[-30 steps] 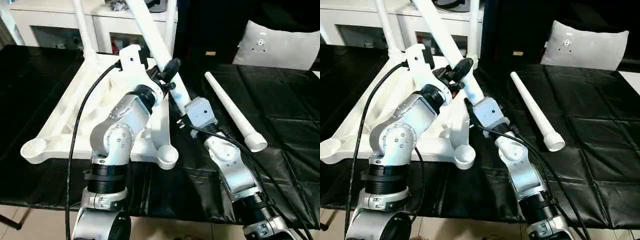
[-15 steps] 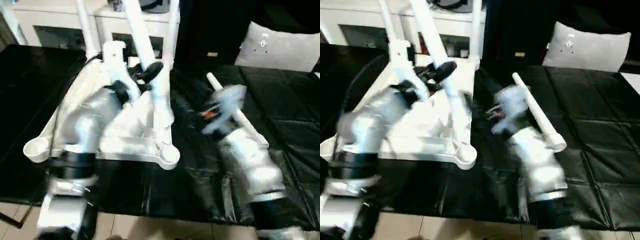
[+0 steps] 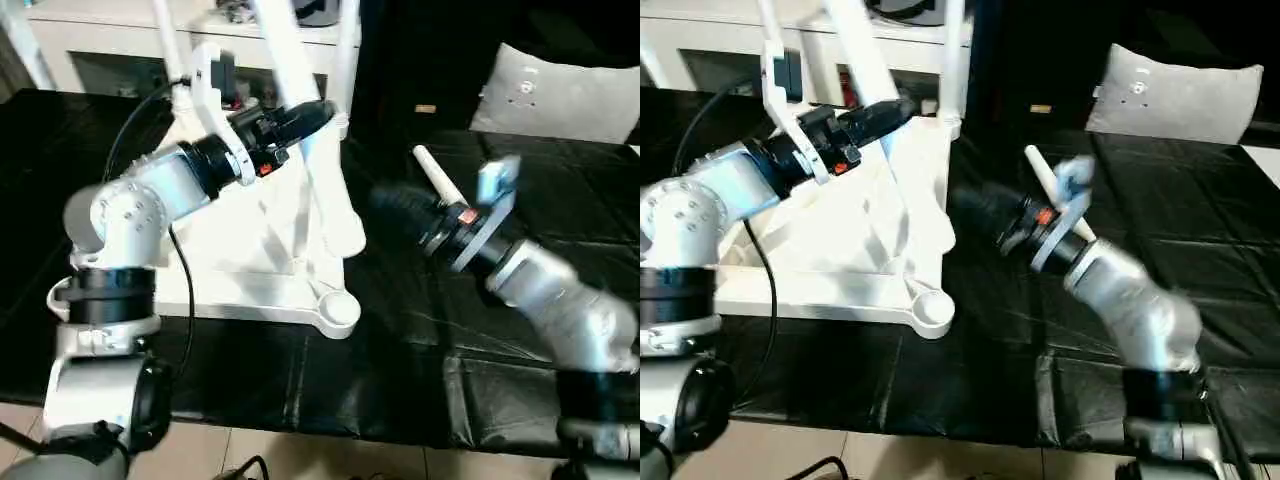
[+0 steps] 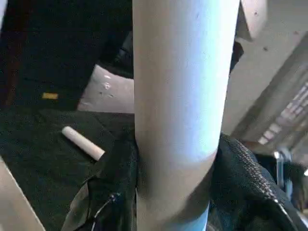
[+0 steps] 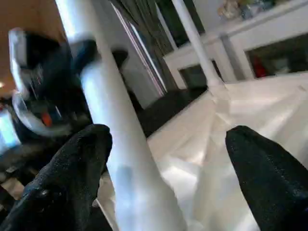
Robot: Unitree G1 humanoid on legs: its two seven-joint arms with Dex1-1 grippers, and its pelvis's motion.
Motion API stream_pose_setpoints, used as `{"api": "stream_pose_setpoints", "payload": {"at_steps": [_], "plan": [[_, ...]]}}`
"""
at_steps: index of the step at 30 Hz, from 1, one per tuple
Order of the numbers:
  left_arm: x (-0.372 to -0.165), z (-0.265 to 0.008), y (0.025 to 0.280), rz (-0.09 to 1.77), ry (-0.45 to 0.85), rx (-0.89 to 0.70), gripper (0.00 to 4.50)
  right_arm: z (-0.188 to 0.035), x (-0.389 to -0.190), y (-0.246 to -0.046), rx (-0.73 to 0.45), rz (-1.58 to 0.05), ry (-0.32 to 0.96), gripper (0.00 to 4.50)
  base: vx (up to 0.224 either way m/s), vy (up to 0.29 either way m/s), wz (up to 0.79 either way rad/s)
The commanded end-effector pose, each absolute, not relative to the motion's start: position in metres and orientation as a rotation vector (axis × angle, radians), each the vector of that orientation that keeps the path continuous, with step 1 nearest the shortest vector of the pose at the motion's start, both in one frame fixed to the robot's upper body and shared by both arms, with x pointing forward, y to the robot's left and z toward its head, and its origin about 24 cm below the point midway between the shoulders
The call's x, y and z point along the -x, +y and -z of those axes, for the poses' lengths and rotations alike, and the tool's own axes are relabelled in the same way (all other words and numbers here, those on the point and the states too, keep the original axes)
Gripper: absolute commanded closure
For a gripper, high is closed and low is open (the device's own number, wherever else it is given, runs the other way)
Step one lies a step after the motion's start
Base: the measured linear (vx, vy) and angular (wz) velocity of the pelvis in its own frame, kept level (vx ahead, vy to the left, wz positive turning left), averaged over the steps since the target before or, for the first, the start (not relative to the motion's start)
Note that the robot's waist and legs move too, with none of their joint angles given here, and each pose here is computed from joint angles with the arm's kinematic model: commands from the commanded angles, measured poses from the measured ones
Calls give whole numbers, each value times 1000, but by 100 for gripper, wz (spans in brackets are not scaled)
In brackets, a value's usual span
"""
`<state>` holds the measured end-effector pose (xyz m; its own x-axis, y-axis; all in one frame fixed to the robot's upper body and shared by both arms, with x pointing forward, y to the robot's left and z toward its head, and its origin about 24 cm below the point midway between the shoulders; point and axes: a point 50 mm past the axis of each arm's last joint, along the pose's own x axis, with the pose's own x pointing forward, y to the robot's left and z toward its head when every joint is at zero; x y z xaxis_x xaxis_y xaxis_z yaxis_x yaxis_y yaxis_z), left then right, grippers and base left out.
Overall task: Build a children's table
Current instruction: Pick table leg
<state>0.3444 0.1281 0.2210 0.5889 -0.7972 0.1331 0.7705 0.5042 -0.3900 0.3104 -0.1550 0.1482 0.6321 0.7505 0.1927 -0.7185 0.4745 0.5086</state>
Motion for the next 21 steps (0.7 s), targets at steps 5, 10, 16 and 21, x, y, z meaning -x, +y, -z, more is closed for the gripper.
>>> {"api": "stream_pose_setpoints", "payload": {"at_steps": [5,10,16,21], "plan": [[-338,-233,120,1087,65,415,268,-158,-304,-157,-584,-999,88,34,0,0,0],[-324,-239,111,1269,37,339,268,-161,-292,-148,-513,-1195,148,34,0,0,0],[-302,-244,102,1527,25,268,268,-169,-286,-145,-433,-1378,201,34,0,0,0],[-294,-252,99,1645,5,269,268,-177,-283,-145,-423,-1473,211,34,0,0,0]]}}
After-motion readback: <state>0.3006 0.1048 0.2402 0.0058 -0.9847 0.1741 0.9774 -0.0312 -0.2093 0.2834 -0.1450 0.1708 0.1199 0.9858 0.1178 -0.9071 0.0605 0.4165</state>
